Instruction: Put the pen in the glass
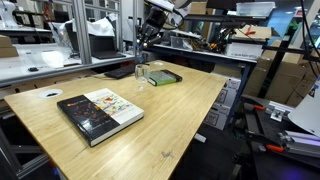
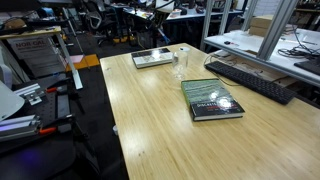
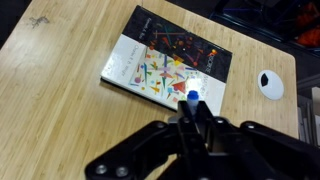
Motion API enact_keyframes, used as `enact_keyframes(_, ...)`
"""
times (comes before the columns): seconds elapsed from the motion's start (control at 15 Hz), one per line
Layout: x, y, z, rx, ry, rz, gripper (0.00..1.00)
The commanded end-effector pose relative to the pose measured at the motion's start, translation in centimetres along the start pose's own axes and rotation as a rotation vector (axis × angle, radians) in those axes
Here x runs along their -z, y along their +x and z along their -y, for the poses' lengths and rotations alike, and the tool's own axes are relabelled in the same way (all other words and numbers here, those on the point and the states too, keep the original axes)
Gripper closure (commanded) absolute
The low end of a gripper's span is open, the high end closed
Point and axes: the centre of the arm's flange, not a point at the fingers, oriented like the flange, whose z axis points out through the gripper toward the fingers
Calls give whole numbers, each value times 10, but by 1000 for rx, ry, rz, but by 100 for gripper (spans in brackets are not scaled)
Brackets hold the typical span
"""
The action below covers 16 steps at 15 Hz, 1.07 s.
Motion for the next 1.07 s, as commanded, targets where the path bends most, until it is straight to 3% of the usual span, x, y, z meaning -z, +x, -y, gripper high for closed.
enact_keyframes(0.0,2,23,3,-55,45,46,97)
enact_keyframes(1.0,-20,75,6,-162,145,80,97)
